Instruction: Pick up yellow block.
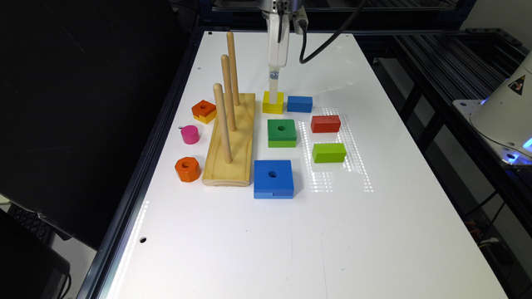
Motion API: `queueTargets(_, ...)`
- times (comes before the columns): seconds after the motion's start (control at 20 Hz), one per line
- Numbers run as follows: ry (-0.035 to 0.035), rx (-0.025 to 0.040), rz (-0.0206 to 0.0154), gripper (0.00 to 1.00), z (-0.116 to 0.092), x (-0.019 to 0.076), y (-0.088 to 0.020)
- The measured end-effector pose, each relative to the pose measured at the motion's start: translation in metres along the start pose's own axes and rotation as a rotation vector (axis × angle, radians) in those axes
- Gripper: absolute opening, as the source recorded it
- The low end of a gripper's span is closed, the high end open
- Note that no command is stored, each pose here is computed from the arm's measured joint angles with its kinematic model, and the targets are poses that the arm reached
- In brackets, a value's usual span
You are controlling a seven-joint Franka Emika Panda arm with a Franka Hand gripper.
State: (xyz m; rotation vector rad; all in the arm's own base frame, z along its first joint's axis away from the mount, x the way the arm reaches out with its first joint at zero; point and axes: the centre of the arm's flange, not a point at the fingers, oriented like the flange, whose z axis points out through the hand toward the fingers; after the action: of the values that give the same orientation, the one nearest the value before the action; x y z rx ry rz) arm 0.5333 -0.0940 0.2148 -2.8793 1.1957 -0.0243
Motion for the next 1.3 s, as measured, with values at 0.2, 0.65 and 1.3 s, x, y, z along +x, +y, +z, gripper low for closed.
queueTargets(0.2,0.0001,0.0001,0.0,1.0,0.0,0.0001,0.0)
queueTargets(0.65,-0.0091,-0.0028,0.001,1.0,0.021,-0.0016,0.001)
queueTargets(1.3,-0.0043,0.0067,-0.002,1.0,0.028,-0.0028,-0.005)
